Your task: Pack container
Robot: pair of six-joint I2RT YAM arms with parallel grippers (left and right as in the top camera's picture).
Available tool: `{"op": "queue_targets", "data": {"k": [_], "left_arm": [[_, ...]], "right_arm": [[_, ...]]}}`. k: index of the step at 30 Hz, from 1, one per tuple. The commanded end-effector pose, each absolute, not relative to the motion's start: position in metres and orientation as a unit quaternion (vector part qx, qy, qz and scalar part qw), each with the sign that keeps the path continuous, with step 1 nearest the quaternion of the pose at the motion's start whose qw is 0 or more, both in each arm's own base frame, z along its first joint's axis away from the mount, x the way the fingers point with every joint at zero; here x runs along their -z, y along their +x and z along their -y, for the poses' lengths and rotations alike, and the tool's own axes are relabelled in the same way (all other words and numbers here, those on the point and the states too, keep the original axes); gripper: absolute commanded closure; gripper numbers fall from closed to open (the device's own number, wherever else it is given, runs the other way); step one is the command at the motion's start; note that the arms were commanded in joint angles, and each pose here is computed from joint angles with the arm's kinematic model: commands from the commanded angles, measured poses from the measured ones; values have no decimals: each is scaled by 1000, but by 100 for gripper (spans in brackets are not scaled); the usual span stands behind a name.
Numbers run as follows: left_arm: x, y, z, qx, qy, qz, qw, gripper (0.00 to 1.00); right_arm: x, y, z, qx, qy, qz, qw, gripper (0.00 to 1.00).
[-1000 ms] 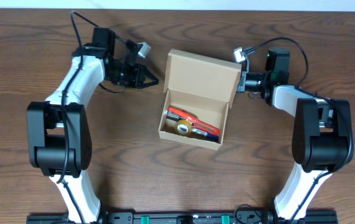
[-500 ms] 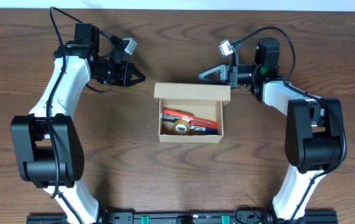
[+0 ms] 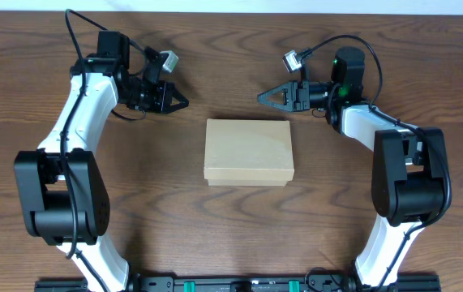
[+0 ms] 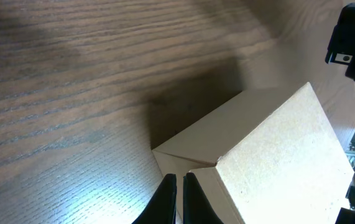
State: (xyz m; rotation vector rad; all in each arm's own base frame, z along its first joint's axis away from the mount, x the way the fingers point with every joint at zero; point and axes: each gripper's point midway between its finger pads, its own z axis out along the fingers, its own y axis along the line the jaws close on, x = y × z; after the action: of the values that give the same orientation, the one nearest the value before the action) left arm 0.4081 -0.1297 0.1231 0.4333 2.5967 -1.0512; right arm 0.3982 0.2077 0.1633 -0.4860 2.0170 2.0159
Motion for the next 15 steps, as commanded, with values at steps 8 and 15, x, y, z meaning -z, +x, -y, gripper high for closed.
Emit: {"op": "queue_targets", "data": {"k": [8, 15], "left_arm": [[-130, 409, 128, 362, 163, -903, 164, 94], [-130, 409, 129, 364, 162, -903, 163, 94]], "right_arm": [[-170, 410, -186, -679, -211, -676, 194, 92], [-163, 429, -165, -647, -209, -686, 259, 89]]}}
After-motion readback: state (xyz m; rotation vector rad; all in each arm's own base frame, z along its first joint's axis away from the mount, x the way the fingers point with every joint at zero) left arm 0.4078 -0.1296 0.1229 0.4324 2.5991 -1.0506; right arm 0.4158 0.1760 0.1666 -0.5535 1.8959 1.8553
